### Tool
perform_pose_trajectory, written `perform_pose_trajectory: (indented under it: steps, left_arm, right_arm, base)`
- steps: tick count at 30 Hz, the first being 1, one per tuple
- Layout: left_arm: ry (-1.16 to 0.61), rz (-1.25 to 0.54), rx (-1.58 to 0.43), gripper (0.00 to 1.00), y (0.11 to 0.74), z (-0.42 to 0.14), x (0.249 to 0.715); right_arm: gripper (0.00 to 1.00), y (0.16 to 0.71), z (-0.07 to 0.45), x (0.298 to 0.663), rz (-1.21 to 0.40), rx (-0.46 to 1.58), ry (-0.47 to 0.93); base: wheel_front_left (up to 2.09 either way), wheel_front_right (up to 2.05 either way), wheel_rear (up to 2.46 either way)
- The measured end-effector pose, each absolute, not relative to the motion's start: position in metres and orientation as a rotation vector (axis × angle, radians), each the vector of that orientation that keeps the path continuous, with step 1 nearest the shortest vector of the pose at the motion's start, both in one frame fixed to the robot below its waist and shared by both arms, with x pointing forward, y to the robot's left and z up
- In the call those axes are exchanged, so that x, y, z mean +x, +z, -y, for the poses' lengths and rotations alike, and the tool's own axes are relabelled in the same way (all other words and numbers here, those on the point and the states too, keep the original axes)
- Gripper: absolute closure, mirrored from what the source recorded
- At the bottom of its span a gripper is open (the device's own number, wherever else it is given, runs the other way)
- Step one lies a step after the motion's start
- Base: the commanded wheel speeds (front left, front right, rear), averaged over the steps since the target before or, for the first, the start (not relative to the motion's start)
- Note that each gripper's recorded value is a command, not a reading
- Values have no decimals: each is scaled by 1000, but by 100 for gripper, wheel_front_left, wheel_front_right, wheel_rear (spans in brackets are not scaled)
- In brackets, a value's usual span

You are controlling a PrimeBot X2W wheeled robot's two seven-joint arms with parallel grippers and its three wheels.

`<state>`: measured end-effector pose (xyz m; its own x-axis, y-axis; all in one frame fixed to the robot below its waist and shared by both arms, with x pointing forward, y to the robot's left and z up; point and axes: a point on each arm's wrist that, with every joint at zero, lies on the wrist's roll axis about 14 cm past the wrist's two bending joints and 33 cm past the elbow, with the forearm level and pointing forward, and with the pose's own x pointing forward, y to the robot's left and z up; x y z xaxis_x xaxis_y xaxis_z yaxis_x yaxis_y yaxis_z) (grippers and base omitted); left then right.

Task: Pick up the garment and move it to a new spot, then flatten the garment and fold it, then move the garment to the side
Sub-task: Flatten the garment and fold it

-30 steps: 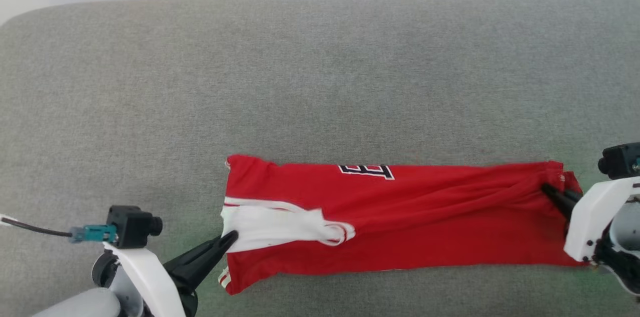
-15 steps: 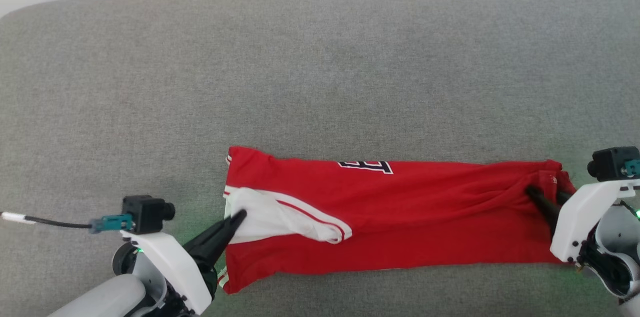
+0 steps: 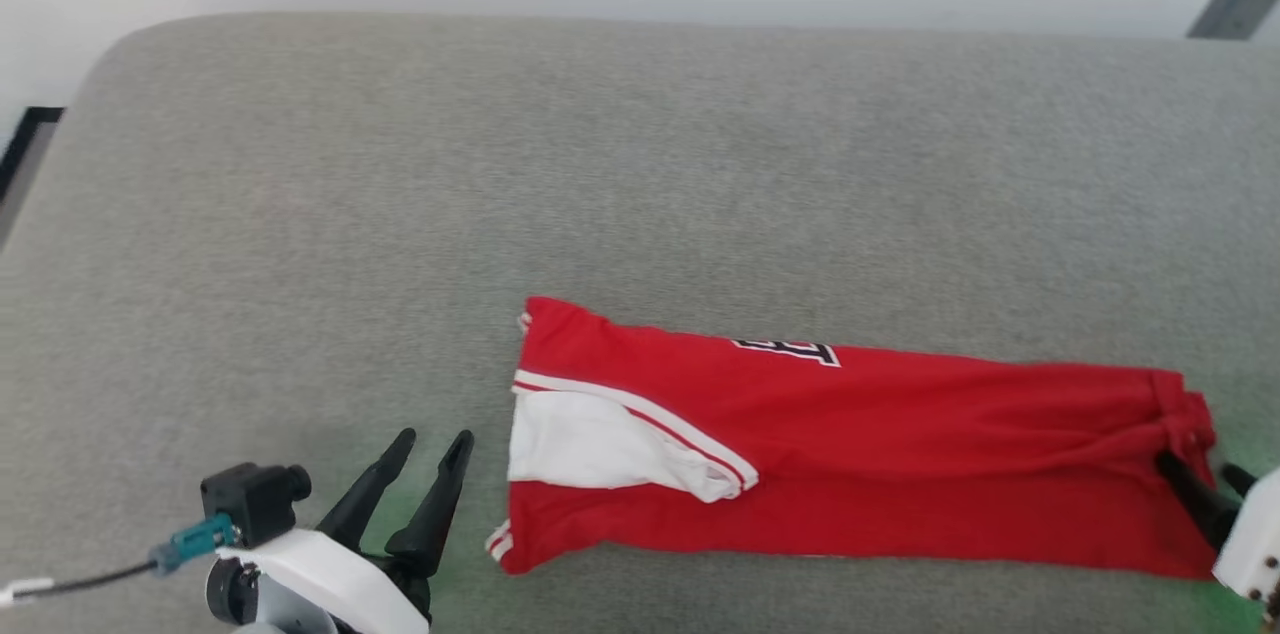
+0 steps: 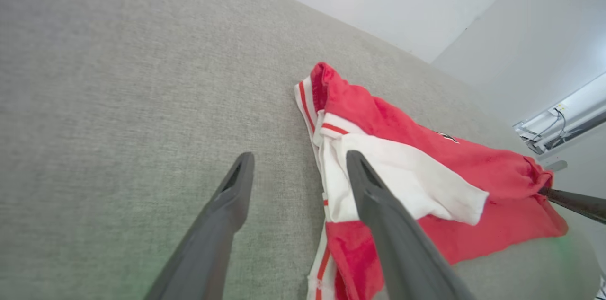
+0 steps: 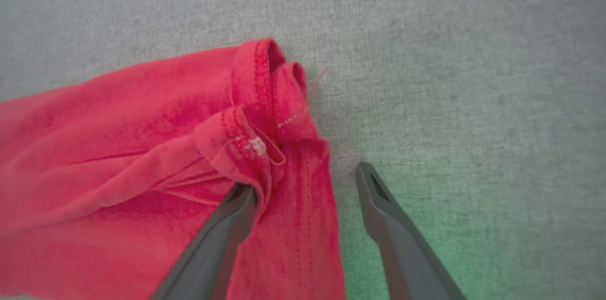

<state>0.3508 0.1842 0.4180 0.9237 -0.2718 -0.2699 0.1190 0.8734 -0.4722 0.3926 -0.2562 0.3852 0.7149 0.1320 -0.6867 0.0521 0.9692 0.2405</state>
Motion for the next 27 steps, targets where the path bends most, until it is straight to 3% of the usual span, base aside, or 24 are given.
perform_pose_trajectory:
  steps: [14,15,17,27]
  left_arm:
    - [14,-119,-150,0,451,-233,328]
    - [14,-115,-128,0,453,-233,327]
    - [25,-112,-132,0,453,-232,325]
    - [7,-73,-110,0,464,-226,331]
  right_arm:
    - [3,364,245,401,-882,277,42]
    - [45,363,244,403,-883,280,43]
    - [100,363,242,405,-886,283,44]
    - [100,375,250,411,-810,335,7]
  base:
    - [0,0,0]
    - [0,0,0]
    - [0,0,0]
    - [0,0,0]
